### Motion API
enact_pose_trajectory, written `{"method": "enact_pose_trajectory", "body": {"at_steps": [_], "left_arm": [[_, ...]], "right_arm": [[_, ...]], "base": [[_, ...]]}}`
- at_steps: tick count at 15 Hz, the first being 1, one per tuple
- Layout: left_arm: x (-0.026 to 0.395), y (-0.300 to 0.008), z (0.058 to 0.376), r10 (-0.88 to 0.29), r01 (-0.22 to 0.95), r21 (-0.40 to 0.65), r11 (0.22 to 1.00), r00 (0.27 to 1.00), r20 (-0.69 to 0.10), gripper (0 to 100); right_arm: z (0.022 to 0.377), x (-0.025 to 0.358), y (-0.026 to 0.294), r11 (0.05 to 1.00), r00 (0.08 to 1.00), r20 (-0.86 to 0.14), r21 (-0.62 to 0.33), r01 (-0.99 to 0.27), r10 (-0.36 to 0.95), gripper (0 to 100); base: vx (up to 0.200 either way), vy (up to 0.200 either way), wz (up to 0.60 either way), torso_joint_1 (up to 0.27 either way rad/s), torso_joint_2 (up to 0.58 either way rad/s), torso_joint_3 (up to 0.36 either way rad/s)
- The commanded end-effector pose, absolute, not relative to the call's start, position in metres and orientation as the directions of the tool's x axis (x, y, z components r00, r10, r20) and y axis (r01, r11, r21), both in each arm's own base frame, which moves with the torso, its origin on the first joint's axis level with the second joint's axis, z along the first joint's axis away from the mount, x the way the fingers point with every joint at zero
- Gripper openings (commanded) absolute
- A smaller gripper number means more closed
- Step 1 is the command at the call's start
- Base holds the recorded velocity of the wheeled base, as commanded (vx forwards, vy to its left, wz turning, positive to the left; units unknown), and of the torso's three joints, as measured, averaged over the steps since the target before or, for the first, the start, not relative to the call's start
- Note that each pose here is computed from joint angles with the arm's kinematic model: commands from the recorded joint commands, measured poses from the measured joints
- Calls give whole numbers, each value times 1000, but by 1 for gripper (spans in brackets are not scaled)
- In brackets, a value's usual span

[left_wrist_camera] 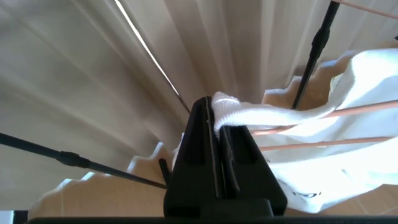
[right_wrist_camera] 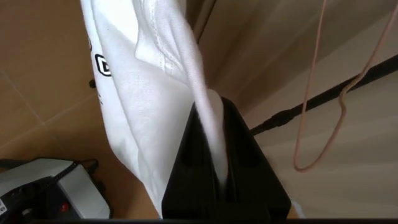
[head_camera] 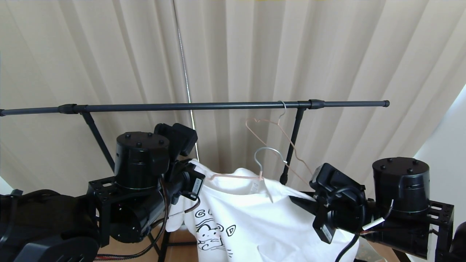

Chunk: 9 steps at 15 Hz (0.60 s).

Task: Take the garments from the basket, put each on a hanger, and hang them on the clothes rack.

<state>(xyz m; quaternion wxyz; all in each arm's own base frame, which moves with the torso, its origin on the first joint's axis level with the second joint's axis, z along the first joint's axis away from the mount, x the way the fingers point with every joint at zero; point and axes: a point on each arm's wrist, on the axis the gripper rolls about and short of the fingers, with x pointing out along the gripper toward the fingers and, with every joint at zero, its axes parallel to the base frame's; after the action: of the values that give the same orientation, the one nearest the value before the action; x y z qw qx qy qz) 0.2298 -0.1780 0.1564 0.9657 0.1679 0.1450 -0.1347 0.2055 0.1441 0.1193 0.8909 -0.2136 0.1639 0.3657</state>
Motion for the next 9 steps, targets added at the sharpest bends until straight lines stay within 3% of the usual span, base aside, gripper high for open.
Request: {"method": "enact_pose_trajectory", "body": {"at_steps": [1,4,9], "left_arm": [[230,-178,157,-215,311,284,907,921,-323,0],[224,-183,161,-239,330,282,901,920,-312,0],[216,-188,164,-272,359,284,889,913,-303,0]], "right_arm": [[115,204,146,621,656,-463,-251,-742,596,0],[96,207,161,591,613,-525,-235,-772,591,0],[77,218,173,611,634,-518,-244,-753,574,0]], "base": [[0,0,0,0,0,0],[0,0,0,0,0,0],[0,0,0,0,0,0]]}}
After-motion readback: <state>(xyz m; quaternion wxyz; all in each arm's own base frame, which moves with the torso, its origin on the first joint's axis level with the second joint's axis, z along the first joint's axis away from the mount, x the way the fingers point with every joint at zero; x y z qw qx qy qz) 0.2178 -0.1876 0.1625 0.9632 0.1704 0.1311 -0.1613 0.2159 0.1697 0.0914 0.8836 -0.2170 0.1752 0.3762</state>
